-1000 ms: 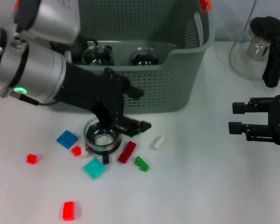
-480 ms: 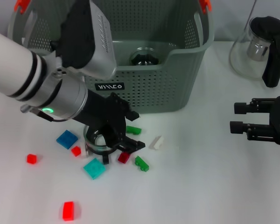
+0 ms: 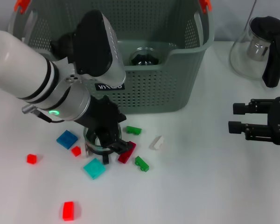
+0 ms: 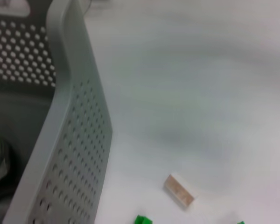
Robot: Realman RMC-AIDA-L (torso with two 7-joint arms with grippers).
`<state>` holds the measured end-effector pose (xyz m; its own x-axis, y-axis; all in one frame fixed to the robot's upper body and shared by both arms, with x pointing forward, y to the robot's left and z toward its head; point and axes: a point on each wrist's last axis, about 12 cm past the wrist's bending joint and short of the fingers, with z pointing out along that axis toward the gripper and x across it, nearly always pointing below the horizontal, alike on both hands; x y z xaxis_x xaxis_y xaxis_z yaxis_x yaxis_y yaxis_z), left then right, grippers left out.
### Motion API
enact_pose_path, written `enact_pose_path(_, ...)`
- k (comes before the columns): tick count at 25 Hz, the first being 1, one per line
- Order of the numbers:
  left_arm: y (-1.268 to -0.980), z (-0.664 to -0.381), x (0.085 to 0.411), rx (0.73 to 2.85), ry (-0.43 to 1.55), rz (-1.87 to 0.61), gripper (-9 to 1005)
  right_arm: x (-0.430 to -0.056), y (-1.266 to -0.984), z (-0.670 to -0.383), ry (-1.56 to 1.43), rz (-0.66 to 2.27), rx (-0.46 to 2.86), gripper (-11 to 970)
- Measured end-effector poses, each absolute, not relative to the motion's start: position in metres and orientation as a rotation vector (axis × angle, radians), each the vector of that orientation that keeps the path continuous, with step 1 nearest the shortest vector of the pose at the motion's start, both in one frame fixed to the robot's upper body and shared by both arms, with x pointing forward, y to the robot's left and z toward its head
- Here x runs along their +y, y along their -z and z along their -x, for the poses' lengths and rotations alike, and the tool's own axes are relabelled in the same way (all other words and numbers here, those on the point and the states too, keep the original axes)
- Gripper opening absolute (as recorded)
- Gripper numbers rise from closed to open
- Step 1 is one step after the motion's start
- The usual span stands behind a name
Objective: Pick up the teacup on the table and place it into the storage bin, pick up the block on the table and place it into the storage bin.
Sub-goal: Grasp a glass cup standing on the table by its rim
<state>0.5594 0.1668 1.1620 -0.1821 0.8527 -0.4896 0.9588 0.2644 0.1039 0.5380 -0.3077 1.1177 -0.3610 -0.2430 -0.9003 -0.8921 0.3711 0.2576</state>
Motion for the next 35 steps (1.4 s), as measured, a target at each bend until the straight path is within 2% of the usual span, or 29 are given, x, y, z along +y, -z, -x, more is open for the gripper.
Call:
enact_pose_path(14,-1.152,-0.554,0.158,2.26,0.244,-1.589,726,-0.306,-1.119,-0.542,-0.998,0.995,1.816,628)
enact_pose_path(35,-1.134,-0.561,0.147,2.38,0.16,-1.487,724,-0.305,-1.116,-0.54,-0.998,0.998,1.815,627)
